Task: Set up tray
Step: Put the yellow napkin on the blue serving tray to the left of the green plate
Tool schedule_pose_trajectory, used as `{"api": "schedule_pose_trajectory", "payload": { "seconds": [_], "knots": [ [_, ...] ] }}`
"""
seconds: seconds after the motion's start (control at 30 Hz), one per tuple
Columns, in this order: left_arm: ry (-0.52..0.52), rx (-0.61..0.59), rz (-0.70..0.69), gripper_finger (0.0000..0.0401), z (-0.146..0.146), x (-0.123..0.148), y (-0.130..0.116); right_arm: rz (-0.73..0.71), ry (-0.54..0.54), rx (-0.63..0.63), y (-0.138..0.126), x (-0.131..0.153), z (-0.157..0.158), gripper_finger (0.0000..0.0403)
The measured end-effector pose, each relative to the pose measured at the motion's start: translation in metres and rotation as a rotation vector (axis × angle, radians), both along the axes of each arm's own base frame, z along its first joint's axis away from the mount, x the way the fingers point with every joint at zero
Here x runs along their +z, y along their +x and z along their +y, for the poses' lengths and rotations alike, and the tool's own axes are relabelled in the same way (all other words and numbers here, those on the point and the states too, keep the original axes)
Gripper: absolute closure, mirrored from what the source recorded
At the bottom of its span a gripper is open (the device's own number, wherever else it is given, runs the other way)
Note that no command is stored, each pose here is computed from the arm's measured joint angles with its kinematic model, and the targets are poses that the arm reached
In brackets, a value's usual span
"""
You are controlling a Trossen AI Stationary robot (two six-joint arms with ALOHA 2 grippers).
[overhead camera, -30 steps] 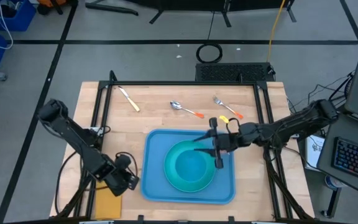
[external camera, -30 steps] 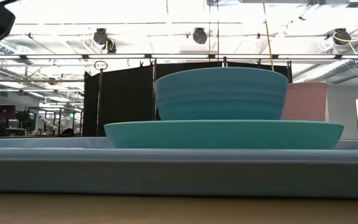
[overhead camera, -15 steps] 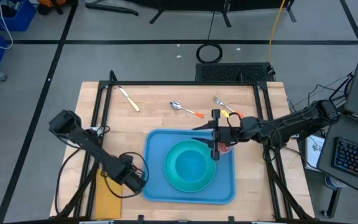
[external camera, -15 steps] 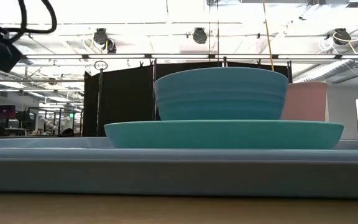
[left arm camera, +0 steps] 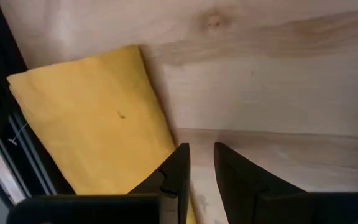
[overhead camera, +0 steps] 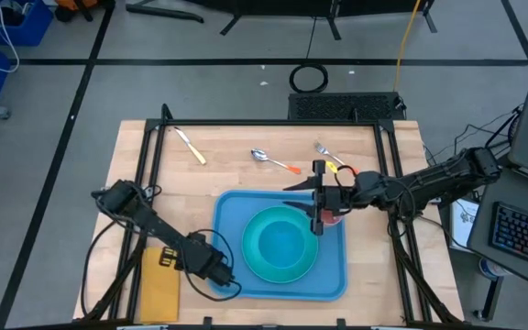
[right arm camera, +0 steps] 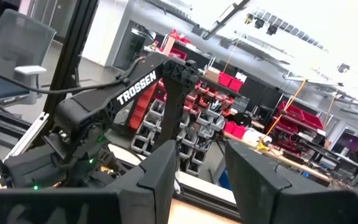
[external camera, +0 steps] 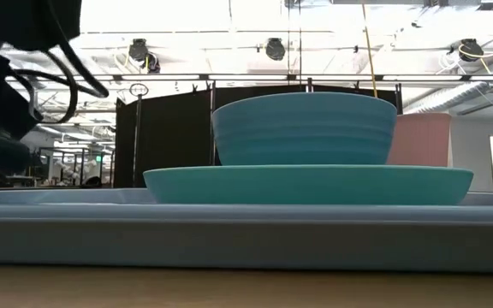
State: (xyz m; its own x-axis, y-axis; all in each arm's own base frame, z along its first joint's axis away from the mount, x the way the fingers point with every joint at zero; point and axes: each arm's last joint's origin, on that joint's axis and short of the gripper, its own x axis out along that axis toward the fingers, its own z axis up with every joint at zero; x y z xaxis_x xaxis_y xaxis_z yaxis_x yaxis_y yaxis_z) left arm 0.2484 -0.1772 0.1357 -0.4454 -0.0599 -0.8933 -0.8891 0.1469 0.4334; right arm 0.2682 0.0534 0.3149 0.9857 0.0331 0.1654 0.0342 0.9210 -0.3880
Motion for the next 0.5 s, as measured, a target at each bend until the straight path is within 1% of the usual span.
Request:
{"api": "schedule_pose_trajectory", "payload": {
  "seconds": [0.17,0.27,0.4,0.5],
  "knots": [
    [0.028,0.001,-0.01,0.0324,0.0004,-0.0019,0.001,0.008,0.0,0.001,0.0001,-0.0008,0.0003,0.0273],
    [0.039,0.004,-0.017,0.0315,0.0006,-0.002,0.0012,0.009,0.0,0.001,0.0001,-0.0009,0.0003,0.0273],
    [0.034,-0.022,-0.012,0.0285,0.0011,-0.0017,0.0006,0.009,0.001,0.001,0.0001,-0.0009,0.0004,0.0273],
    [0.057,-0.024,0.036,0.0255,0.0038,0.0004,-0.0036,0.011,0.005,0.002,0.0001,-0.0011,0.0004,0.0273]
  ]
}}
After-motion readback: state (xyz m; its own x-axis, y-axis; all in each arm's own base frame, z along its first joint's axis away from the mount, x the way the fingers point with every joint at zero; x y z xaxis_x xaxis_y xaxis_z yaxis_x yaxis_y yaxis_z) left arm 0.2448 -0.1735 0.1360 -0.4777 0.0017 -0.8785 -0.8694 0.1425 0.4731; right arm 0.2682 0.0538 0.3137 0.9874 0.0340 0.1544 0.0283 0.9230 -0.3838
